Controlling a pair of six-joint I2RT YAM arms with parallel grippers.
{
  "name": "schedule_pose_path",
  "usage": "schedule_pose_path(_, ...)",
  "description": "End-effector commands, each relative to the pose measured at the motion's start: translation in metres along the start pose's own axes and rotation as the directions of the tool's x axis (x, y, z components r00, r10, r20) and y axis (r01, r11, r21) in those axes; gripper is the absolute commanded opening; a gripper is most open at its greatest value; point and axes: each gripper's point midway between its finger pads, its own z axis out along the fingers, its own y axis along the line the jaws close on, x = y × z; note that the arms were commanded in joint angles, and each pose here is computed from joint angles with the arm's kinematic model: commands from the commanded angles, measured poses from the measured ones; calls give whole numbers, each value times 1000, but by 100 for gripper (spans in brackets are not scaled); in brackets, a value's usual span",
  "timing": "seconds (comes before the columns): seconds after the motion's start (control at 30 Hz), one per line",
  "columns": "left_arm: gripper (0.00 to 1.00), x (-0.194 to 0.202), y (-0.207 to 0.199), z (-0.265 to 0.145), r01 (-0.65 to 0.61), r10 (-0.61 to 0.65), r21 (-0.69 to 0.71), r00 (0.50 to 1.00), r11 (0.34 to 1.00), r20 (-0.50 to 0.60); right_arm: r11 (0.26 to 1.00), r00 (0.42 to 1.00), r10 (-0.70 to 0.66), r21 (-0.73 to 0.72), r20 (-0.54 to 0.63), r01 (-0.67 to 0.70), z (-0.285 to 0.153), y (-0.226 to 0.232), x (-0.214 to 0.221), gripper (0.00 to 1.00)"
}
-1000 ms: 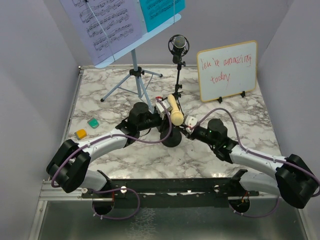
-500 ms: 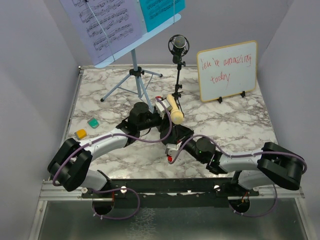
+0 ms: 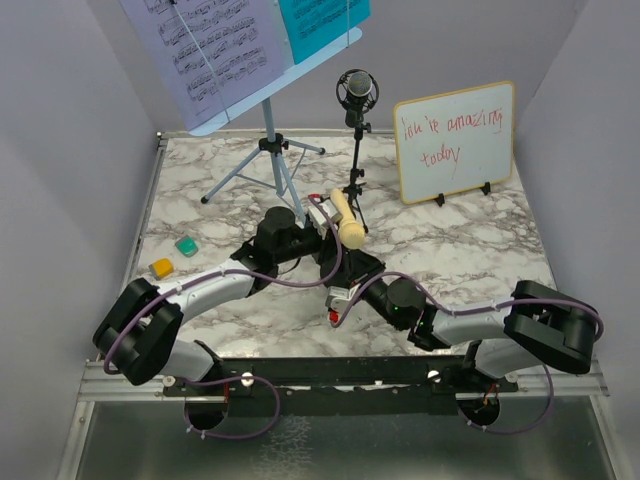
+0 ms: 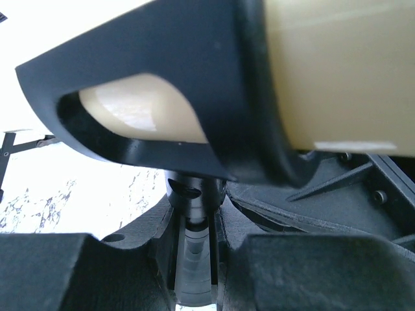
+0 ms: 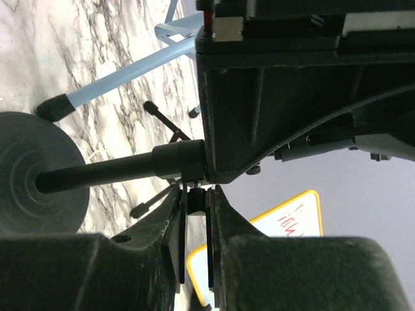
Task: Pack up the instrument practice props
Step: Unscrew the knob on the microphone stand.
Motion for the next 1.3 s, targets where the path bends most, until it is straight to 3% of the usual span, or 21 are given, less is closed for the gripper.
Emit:
schedule_pose_path(0.0,21,17,-17,-9,55,-54,35,998,998,-46,965,997,65,-253,-43,-74,-8,75,13,12)
schedule_pose_path(0.57,39,-1,-16,-19,47,-46,-5,995,999,91,971,998,-9,-239,-55,-4,-4,92,23,13)
schedule_pose_path(0.87,46,-25,-14,-45,4,15,-71,966,997,257,975,998,59,-210,-33,-65,-5,84,15,17)
schedule_pose_path(1.07,49,-42,-19,-50,-12,29,-55,947,998,321,979,999,30,-201,-45,-38,-2,87,19,19)
schedule_pose_path(1.27,50,-48,-17,-48,-2,22,-60,938,998,346,975,988,156,-157,-10,-156,-2,72,6,26)
